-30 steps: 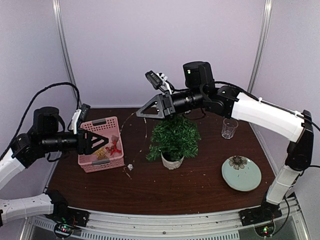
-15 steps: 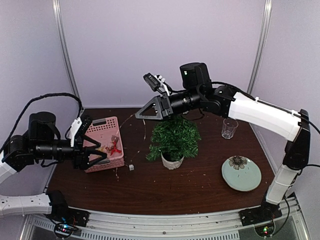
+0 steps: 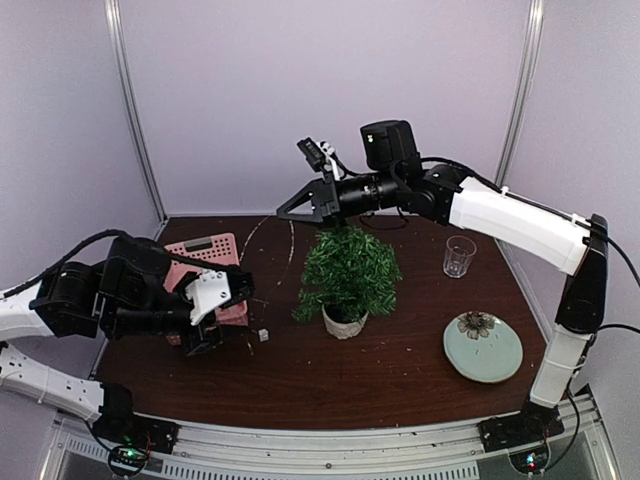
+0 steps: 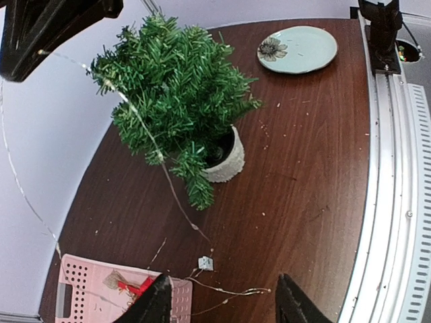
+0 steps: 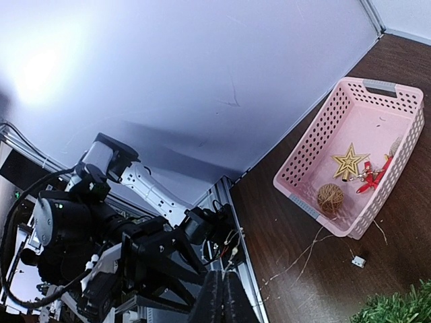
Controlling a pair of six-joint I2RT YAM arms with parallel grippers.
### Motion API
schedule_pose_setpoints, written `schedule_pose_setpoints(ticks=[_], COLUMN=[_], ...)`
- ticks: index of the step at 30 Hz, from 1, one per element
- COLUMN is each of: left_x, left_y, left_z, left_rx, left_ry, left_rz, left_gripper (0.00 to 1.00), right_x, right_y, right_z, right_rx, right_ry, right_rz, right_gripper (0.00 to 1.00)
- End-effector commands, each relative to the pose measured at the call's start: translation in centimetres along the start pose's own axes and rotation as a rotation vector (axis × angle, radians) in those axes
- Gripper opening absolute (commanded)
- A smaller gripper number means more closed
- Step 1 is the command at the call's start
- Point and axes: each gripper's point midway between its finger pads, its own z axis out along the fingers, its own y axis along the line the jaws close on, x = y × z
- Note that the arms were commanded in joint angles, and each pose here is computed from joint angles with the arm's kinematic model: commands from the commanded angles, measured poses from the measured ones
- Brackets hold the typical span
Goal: Decorate the small christmas tree
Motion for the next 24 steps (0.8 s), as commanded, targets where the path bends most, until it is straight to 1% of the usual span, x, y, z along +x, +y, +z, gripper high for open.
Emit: schedule_pose_setpoints(ticks=[1, 2, 4, 6, 10, 14, 15, 16, 18, 21, 24], left_x=[-2.7, -2.5, -2.2, -2.2, -0.6, 1.6, 1.9, 2.1, 2.2, 2.6, 1.2], left_y=[1.4, 1.4, 2.5, 2.5, 2.8, 4.6, 4.8, 4.7, 4.2, 3.7, 4.0], left_z=[1.0, 1.6, 2.3, 2.9, 4.3, 4.7, 4.8, 5.0, 5.5, 6.1, 6.0], left_rx=[-0.095, -0.103, -0.180, -0.180, -0.193, -0.238, -0.236, -0.228, -0.204, -0.173, -0.168], left_ry=[-0.087, -0.078, -0.071, -0.078, -0.008, 0.022, 0.024, 0.027, 0.040, 0.091, 0.050], left_rz=[0.035, 0.030, -0.022, -0.046, -0.118, -0.262, -0.280, -0.285, -0.276, -0.262, -0.264], left_gripper=[0.51, 0.51, 0.49, 0.48, 0.46, 0.44, 0.43, 0.43, 0.37, 0.28, 0.24], right_x=[-1.9, -2.1, -2.3, -2.5, -2.8, -3.2, -3.3, -3.4, -3.7, -3.9, -4.1], right_y=[-0.3, -0.3, -0.1, -0.1, 0.3, 0.8, 1.0, 1.2, 1.4, 1.7, 1.9], right_z=[0.3, 0.4, 0.5, 0.6, 0.8, 0.9, 0.9, 0.8, 0.8, 1.0, 1.1], right_rx=[0.014, 0.010, 0.001, -0.004, -0.021, -0.047, -0.054, -0.061, -0.069, -0.084, -0.093], right_ry=[-0.049, -0.051, -0.054, -0.054, -0.056, -0.061, -0.063, -0.066, -0.074, -0.078, -0.081], right_rz=[-0.006, -0.008, -0.013, -0.013, -0.019, -0.021, -0.023, -0.025, -0.025, -0.023, -0.024], right_gripper=[0.00, 0.00, 0.00, 0.00, 0.00, 0.00, 0.00, 0.00, 0.00, 0.00, 0.00])
